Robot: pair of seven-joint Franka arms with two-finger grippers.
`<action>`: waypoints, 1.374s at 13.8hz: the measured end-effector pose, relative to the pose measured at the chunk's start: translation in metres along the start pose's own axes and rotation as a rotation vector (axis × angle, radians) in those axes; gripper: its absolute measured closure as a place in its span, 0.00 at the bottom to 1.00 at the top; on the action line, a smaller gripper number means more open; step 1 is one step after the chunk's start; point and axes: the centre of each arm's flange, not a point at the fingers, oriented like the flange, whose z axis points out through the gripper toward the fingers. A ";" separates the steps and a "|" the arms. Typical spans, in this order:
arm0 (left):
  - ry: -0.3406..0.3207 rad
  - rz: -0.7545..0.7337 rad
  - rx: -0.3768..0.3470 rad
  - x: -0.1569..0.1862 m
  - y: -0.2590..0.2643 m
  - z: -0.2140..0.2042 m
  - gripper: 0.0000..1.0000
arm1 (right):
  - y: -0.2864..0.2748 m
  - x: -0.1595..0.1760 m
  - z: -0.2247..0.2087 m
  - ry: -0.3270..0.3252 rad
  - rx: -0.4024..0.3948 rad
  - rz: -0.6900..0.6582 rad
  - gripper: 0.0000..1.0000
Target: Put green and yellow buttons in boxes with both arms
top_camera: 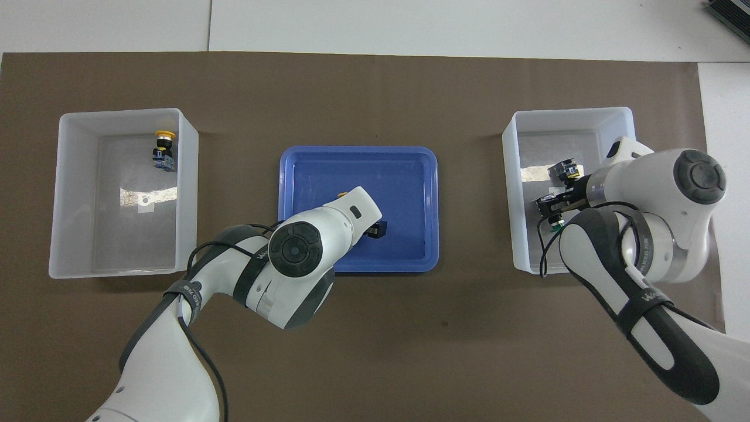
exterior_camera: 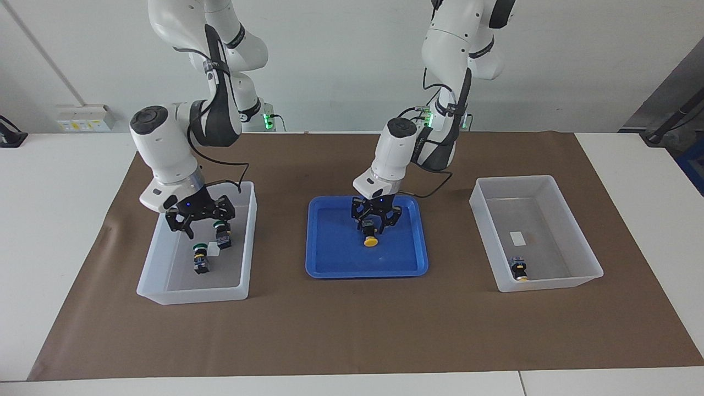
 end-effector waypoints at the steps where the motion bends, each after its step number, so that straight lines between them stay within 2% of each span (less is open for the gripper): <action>1: 0.002 -0.002 0.000 0.001 -0.001 -0.001 0.56 | -0.001 0.004 -0.020 -0.005 -0.006 0.029 0.00; 2: 0.005 -0.004 0.001 0.002 -0.002 -0.002 0.59 | 0.000 0.008 -0.040 -0.018 -0.021 0.058 0.00; 6: 0.043 -0.047 0.006 0.023 -0.025 -0.030 0.59 | 0.004 0.014 -0.107 -0.053 -0.044 0.189 0.00; 10: 0.050 -0.130 0.043 0.054 -0.087 -0.099 0.59 | 0.007 0.006 -0.169 -0.099 -0.044 0.294 0.00; 14: 0.036 -0.103 0.092 0.074 -0.167 -0.161 0.59 | 0.018 -0.009 -0.226 -0.132 -0.044 0.336 0.00; 19: 0.042 -0.039 0.159 0.076 -0.293 -0.204 0.59 | 0.017 -0.021 -0.234 -0.154 -0.041 0.339 0.00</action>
